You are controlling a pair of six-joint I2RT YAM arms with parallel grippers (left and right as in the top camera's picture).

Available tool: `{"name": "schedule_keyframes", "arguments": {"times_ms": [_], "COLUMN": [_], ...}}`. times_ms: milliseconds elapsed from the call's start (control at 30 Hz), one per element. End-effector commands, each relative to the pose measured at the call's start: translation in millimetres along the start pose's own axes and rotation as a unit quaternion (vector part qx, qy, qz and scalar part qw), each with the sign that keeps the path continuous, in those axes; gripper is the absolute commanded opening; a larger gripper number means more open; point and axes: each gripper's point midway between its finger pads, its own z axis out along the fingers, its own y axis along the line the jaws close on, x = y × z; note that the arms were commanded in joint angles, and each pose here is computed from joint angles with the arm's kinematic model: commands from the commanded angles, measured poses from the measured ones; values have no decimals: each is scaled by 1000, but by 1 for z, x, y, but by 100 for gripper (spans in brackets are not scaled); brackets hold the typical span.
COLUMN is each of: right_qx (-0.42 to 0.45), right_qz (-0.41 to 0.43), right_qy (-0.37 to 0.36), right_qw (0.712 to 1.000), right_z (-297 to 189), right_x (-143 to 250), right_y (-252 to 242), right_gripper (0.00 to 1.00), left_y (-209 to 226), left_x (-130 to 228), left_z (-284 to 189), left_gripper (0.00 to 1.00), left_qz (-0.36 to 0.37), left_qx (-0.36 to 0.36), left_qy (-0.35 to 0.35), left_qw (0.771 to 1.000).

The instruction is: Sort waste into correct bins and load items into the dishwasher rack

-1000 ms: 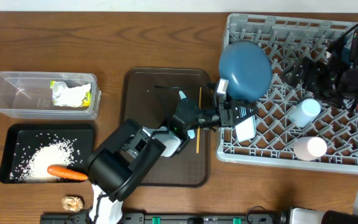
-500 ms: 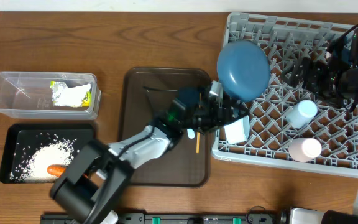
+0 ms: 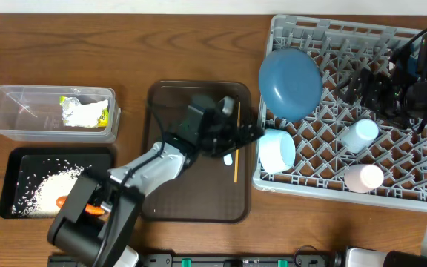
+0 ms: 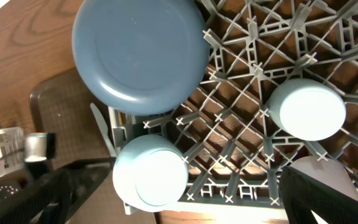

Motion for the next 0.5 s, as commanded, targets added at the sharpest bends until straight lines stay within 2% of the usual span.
{"name": "schedule_keyframes", "arguments": {"times_ms": [0,133,300,467], "right_qx": [4,7,7,7], "right_qz": [-1,-6,-6,-6], "right_qy": [1,-2,-1,0], "right_qw": [1000,1000,1000,1000], "right_z": [1,1,2,2], "right_x": [-1,-2,-2,-1], "right_y": [-4,-4,-4,-4], "right_gripper": [99,99,99,99], "left_y": [26,30,22,17], "left_x": [-4,-5,13,21], "left_z": [-4,-6,4,7], "left_gripper": [98,98,96,100], "left_qz": [11,21,55,63], "left_qx": [-48,-57,-52,-43], "left_qy": [-18,-21,4,19], "left_qw": [999,998,997,997]}}
